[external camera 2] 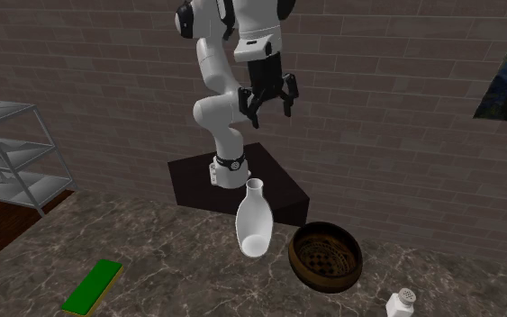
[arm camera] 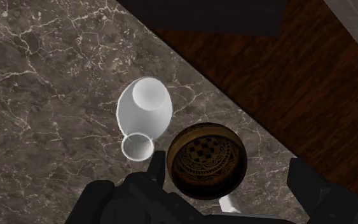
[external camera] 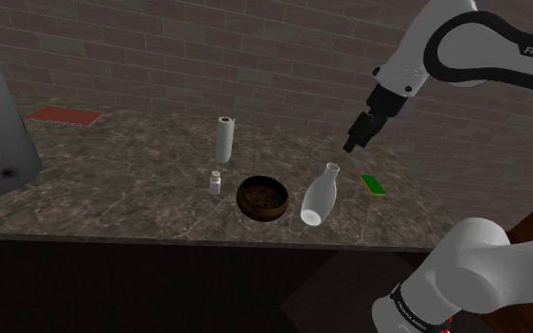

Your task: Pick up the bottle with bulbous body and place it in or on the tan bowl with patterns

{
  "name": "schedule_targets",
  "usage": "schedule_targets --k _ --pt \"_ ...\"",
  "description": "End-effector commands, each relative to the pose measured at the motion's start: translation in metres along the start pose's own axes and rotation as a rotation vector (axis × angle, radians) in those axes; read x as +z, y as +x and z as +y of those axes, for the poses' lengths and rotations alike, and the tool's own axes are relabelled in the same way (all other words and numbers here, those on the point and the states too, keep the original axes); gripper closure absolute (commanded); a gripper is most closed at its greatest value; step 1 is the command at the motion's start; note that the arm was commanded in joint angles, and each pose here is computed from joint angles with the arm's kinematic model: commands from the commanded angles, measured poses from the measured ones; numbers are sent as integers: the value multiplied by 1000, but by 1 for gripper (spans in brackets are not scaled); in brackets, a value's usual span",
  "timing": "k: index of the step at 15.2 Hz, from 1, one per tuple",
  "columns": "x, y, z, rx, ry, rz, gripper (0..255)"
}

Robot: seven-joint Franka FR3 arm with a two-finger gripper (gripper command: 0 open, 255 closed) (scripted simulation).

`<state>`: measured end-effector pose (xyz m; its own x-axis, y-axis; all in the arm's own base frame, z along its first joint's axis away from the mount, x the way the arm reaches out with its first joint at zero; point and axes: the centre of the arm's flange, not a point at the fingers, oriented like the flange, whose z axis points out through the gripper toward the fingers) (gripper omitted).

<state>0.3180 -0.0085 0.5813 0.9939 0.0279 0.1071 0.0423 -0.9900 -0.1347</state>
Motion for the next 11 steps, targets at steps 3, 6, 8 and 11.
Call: schedule_targets --k 3,6,8,11 --pt "20 12 11 17 -23 -16 0" --pt "50 28 29 44 -58 -39 0" --pt "70 38 42 61 -81 -55 0" --pt "99 53 62 87 -116 -78 0"
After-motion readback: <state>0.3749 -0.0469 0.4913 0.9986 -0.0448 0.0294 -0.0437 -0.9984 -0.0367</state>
